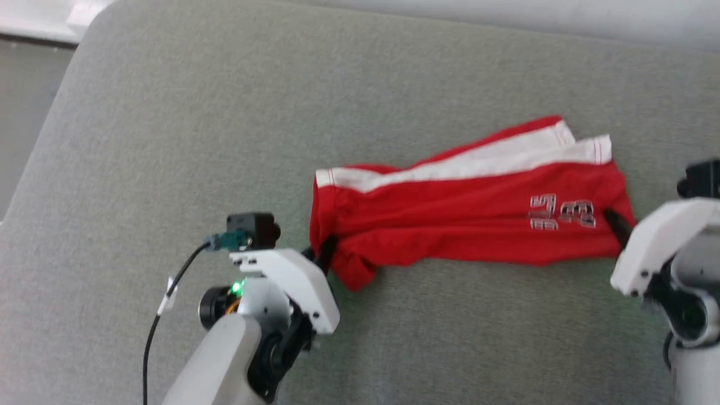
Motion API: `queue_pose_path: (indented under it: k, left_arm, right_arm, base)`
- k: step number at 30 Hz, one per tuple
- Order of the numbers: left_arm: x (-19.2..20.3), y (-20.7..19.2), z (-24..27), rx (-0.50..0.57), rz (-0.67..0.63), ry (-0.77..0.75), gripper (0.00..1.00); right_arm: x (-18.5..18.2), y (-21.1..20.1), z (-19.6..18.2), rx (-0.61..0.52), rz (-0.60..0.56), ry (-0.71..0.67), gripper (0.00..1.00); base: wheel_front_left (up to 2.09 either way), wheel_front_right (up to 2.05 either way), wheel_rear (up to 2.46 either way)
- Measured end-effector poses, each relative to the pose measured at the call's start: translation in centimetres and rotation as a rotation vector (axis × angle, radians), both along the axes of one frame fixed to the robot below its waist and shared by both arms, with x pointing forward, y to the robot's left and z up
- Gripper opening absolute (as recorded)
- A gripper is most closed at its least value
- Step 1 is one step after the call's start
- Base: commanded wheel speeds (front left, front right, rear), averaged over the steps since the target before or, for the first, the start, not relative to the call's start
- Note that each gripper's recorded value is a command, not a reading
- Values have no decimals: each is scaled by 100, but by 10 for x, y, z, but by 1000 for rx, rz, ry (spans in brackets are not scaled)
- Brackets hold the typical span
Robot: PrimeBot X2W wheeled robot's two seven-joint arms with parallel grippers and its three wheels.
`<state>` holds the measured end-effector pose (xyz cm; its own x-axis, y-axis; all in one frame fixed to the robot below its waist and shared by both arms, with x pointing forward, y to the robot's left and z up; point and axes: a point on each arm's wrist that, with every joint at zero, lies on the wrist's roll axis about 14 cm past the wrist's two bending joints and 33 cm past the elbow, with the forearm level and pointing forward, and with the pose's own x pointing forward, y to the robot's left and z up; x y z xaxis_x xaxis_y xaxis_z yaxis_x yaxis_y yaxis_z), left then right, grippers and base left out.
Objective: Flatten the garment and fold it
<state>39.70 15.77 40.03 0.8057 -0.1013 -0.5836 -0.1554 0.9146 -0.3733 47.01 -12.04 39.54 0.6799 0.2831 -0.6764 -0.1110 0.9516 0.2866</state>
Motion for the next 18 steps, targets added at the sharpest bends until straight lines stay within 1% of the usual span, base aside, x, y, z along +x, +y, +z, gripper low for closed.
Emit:
queue_pose_path:
  k: [10,18]
  left_arm:
    - [-32,-20,10,-54,-59,11,0]
    - [-59,-22,16,-85,-60,21,0]
  right_arm:
    - [-61,-32,8,91,-107,-21,0]
    - [-93,-37,16,130,-127,-34,0]
  base:
    - [0,0,0]
    - [0,0,0]
